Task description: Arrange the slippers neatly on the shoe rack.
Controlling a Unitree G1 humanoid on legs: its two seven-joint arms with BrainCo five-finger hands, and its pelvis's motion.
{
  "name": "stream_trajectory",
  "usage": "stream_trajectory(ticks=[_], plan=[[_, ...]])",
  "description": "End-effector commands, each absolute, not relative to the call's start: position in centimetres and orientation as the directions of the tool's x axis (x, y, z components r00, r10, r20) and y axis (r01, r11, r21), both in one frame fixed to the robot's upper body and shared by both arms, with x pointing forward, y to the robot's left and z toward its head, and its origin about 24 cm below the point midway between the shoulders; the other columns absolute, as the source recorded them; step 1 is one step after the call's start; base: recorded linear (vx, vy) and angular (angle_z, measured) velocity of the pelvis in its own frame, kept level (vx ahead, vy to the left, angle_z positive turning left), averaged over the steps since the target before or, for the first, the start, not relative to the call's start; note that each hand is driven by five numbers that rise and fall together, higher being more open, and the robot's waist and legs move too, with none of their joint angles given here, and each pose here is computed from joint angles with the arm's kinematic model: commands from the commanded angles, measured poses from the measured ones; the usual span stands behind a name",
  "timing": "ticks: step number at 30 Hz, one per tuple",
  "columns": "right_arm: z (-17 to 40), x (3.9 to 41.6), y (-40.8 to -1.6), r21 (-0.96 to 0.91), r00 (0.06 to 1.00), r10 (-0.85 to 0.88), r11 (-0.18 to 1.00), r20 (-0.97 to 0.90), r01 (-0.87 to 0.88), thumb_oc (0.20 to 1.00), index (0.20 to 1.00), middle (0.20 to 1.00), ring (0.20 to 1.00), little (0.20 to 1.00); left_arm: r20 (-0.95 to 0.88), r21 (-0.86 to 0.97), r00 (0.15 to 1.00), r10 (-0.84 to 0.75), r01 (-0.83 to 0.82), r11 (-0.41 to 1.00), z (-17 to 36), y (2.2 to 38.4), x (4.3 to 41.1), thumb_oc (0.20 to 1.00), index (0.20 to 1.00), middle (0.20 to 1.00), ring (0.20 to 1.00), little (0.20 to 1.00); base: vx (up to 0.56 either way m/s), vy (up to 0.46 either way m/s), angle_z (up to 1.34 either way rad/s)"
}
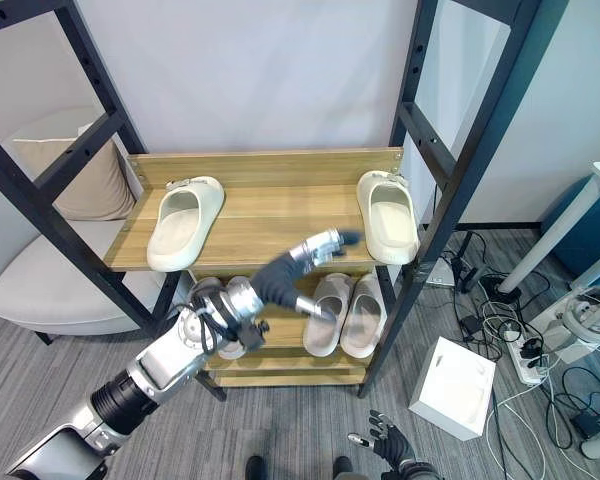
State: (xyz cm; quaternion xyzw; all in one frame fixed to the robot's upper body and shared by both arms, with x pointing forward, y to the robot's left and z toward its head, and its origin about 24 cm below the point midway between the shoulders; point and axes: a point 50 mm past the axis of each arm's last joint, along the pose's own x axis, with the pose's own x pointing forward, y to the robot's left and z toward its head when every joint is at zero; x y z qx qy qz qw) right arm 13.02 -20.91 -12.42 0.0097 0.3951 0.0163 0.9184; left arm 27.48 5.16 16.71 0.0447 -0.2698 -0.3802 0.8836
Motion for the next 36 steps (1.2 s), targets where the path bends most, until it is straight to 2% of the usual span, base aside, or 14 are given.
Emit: stream_trajectory(ticks=[1,3,5,6,10,11,12,14,15,17,18,22,26,36], plan=[[-11.0,15.3,-19.4,0.089,0.765,0.083,0.995,-0.638,-0.035,1.000,1.000,1.000,1.000,1.000,0.674,0.277,0.536,-0.509,0.456,0.846,22.4,7.3,28.8,1.000,1.000,1.000,1.000,1.000,0.05,-0.025,0.01],[-10.7,15.6,-19.3,0.088,0.773,0.107,0.994,-0.625,-0.067,1.000,1.000,1.000,1.000,1.000,0.741,0.423,0.559,-0.371,0.039,0.905,25.3,10.5,31.1,1.000,1.000,1.000,1.000,1.000,0.06,-0.015,0.03],[-10.6,15.7,-19.4,0.087,0.778,0.111,0.994,-0.619,-0.072,1.000,1.000,1.000,1.000,1.000,0.750,0.453,0.561,-0.350,-0.050,0.890,25.6,11.1,31.5,1.000,1.000,1.000,1.000,1.000,0.04,-0.001,0.05],[-10.4,15.9,-19.6,0.083,0.785,0.117,0.993,-0.609,-0.084,1.000,1.000,1.000,1.000,1.000,0.740,0.552,0.590,-0.323,-0.259,0.792,26.5,13.3,33.0,1.000,1.000,1.000,1.000,1.000,0.05,0.005,0.02],[-10.0,15.8,-20.1,0.088,0.794,0.130,0.991,-0.593,-0.097,1.000,1.000,1.000,1.000,1.000,0.717,0.670,0.649,-0.253,-0.545,0.504,27.8,18.0,35.4,1.000,1.000,1.000,1.000,1.000,0.05,0.009,-0.01],[-10.0,15.9,-20.0,0.090,0.795,0.131,0.991,-0.592,-0.096,1.000,1.000,1.000,1.000,1.000,0.718,0.670,0.648,-0.254,-0.547,0.502,27.8,18.0,35.5,1.000,1.000,1.000,1.000,1.000,0.03,0.007,-0.03],[-9.7,15.8,-20.4,0.088,0.801,0.132,0.991,-0.584,-0.099,1.000,1.000,1.000,1.000,1.000,0.703,0.705,0.677,-0.218,-0.623,0.339,28.3,20.2,36.2,1.000,1.000,1.000,1.000,1.000,0.02,0.006,-0.05],[-9.6,15.8,-20.4,0.089,0.804,0.133,0.991,-0.580,-0.100,1.000,1.000,1.000,1.000,1.000,0.699,0.714,0.684,-0.212,-0.646,0.269,28.7,20.9,36.5,1.000,1.000,1.000,1.000,1.000,0.02,0.003,-0.05],[-9.5,15.6,-20.7,0.087,0.804,0.135,0.991,-0.579,-0.103,1.000,1.000,1.000,1.000,1.000,0.678,0.734,0.713,-0.178,-0.670,0.115,29.1,22.9,36.9,1.000,1.000,1.000,1.000,1.000,0.02,0.002,-0.04],[-9.5,15.6,-20.8,0.087,0.806,0.133,0.991,-0.576,-0.101,1.000,1.000,1.000,1.000,1.000,0.672,0.737,0.723,-0.160,-0.675,0.048,29.2,23.8,37.1,1.000,1.000,1.000,1.000,1.000,0.02,0.000,-0.03],[-9.4,15.4,-21.2,0.082,0.806,0.128,0.992,-0.578,-0.099,1.000,1.000,1.000,1.000,1.000,0.651,0.747,0.749,-0.128,-0.661,-0.069,29.2,25.3,37.4,1.000,1.000,1.000,1.000,1.000,0.00,0.000,0.00],[-9.4,15.1,-21.5,0.081,0.808,0.118,0.993,-0.578,-0.087,1.000,1.000,1.000,1.000,1.000,0.606,0.773,0.794,-0.048,-0.602,-0.203,29.1,27.9,37.7,1.000,1.000,1.000,1.000,1.000,0.00,-0.001,-0.01],[-9.5,14.9,-21.5,0.076,0.803,0.111,0.994,-0.586,-0.082,1.000,1.000,1.000,1.000,1.000,0.565,0.802,0.825,-0.014,-0.554,-0.225,28.4,28.9,37.7,1.000,1.000,1.000,1.000,1.000,0.00,-0.001,-0.02],[-10.1,14.8,-20.7,0.067,0.792,0.105,0.994,-0.602,-0.081,1.000,1.000,1.000,1.000,1.000,0.532,0.839,0.846,-0.028,-0.531,-0.123,25.0,28.1,37.5,1.000,1.000,1.000,1.000,1.000,0.00,0.000,0.00]])
